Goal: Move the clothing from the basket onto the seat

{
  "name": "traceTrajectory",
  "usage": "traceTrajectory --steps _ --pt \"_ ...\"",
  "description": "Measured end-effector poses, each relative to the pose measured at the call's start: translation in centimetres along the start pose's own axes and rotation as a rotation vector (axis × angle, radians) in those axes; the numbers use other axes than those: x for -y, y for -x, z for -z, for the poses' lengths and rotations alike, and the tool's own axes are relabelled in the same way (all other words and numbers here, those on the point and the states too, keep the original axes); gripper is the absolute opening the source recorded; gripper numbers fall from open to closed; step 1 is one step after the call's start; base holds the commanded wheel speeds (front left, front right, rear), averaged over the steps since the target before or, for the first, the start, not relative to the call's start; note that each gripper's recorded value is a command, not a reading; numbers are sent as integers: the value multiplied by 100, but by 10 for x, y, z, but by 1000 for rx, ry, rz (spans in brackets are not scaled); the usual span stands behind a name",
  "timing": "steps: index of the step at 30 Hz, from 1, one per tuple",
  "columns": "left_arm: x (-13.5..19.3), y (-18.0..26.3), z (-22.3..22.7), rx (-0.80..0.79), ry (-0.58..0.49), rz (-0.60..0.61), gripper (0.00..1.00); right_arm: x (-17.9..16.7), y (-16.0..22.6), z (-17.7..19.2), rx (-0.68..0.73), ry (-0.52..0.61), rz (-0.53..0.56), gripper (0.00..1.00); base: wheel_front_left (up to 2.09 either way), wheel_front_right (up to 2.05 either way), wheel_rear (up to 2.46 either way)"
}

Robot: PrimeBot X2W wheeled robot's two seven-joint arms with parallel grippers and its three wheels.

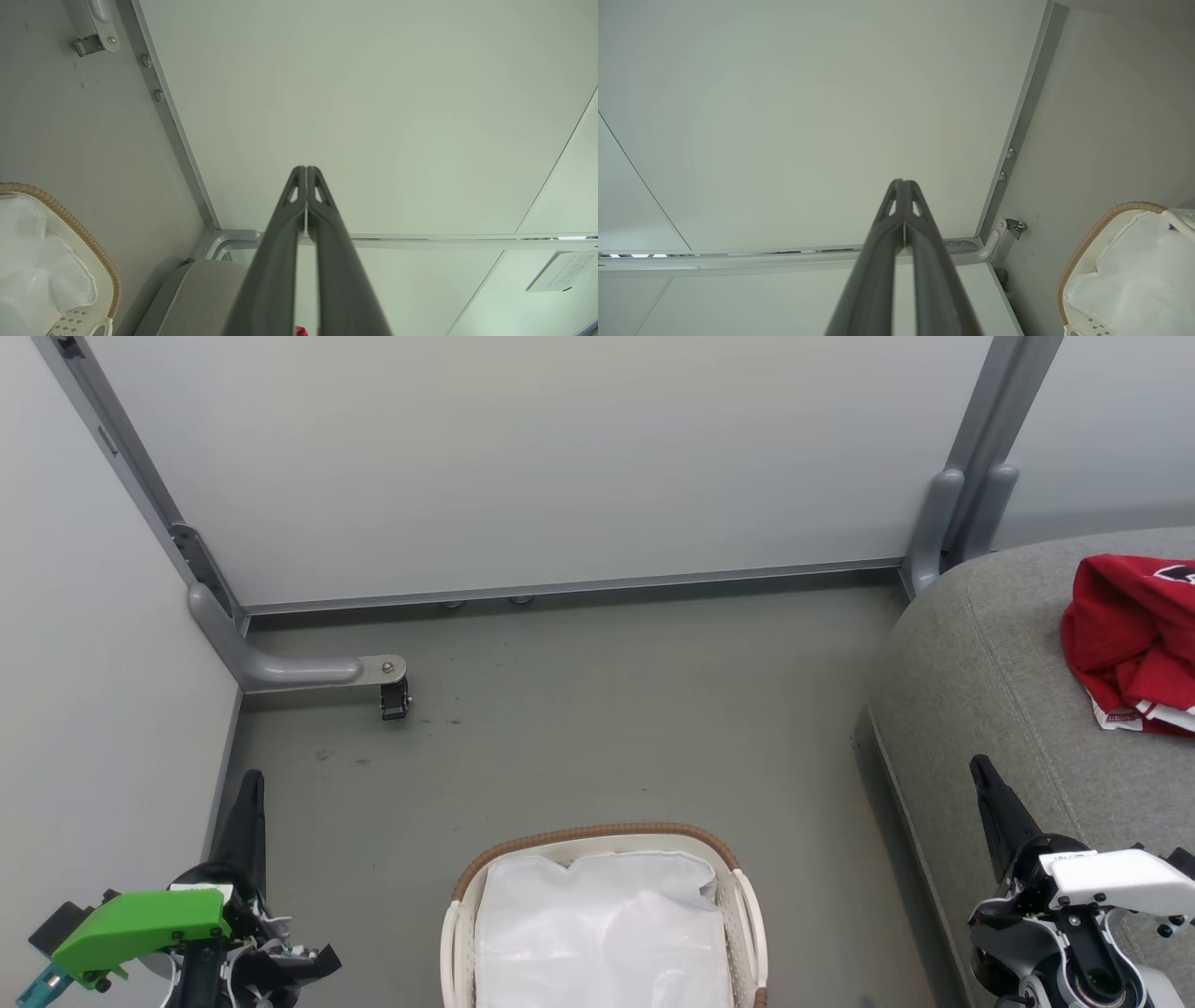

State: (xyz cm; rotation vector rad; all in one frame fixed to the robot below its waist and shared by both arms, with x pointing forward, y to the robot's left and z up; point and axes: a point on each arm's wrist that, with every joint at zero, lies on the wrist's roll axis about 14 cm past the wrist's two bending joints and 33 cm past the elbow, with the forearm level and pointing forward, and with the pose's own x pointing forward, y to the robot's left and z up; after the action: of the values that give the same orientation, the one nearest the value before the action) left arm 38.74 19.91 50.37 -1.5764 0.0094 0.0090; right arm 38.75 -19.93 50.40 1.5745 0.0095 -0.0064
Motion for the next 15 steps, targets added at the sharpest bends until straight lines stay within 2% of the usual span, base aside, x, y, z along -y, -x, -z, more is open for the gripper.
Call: traceTrajectory --steps 15 --pt "0 0 0 0 0 0 0 0 0 0 0 0 0 0 0 0 0"
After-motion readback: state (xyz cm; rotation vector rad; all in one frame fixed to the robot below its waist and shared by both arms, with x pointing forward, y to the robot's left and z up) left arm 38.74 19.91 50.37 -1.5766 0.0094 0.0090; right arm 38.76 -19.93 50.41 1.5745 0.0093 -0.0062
